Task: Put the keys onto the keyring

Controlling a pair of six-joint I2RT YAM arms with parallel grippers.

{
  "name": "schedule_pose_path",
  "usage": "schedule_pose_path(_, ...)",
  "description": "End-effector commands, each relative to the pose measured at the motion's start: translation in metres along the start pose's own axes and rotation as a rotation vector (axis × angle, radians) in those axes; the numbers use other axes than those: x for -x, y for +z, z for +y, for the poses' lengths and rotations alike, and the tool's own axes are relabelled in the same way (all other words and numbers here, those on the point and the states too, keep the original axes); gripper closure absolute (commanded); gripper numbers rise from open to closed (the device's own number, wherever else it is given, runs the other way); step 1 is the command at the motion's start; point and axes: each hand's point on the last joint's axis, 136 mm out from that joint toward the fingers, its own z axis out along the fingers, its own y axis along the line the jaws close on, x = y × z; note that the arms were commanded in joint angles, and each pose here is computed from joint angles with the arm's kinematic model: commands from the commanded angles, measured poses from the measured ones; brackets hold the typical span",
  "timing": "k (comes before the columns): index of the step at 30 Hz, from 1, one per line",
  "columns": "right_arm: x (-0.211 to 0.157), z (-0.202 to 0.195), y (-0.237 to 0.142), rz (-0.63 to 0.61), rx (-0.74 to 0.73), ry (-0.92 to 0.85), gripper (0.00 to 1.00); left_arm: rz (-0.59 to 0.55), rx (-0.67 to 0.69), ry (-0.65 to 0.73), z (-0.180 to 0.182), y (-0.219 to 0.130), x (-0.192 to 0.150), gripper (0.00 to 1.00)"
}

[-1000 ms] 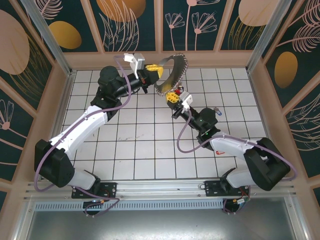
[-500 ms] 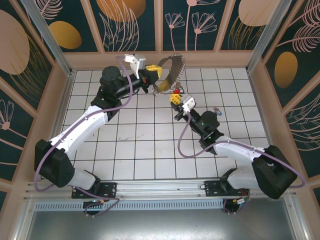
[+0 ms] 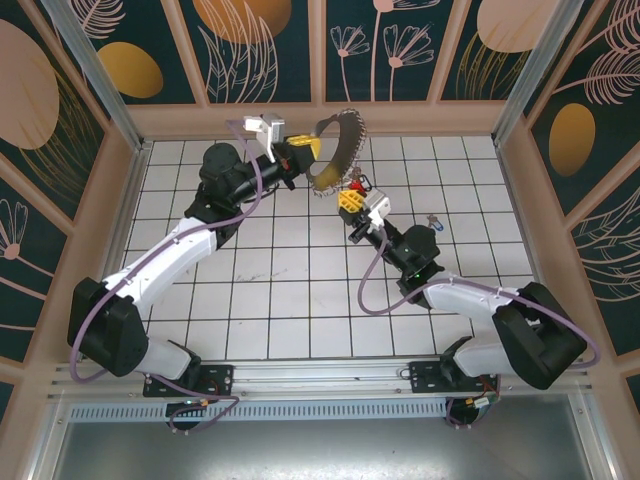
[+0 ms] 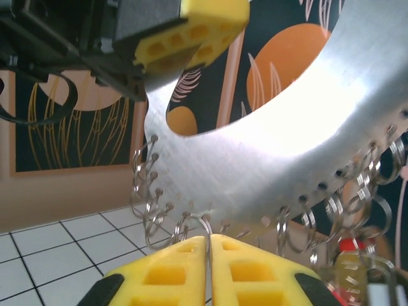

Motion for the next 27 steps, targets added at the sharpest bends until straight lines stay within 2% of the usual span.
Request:
schedule_pose_path(1, 0.005, 0.009, 0.0, -0.044, 0.054, 0.009, 0.86, -0.162, -0.145, 0.08, -0.043, -0.016, 0.05, 1.0)
schedule_pose_path(6, 0.006, 0.002, -0.002, -0.055, 0.009, 0.014, 0.83, -0.131, -0.248, 0.155, -0.064, -0.02, 0.048, 1.0)
schedule_pose_path(9, 0.01, -0.002, -0.008, -0.052, -0.009, -0.039, 0.83, -0.084, -0.243, 0.251, -0.068, -0.023, 0.043, 1.0)
schedule_pose_path(12, 0.014, 0.005, -0.013, -0.037, 0.035, -0.113, 0.82, -0.053, -0.238, 0.317, -0.071, -0.026, 0.042, 1.0)
schedule_pose_path(18, 0.024, 0.018, -0.022, -0.047, 0.109, -0.164, 0.82, 0.012, -0.263, 0.328, -0.076, -0.023, 0.042, 1.0)
schedule_pose_path(27, 0.027, 0.011, -0.023, -0.067, 0.045, -0.159, 0.82, 0.041, -0.263, 0.307, -0.076, -0.02, 0.043, 1.0)
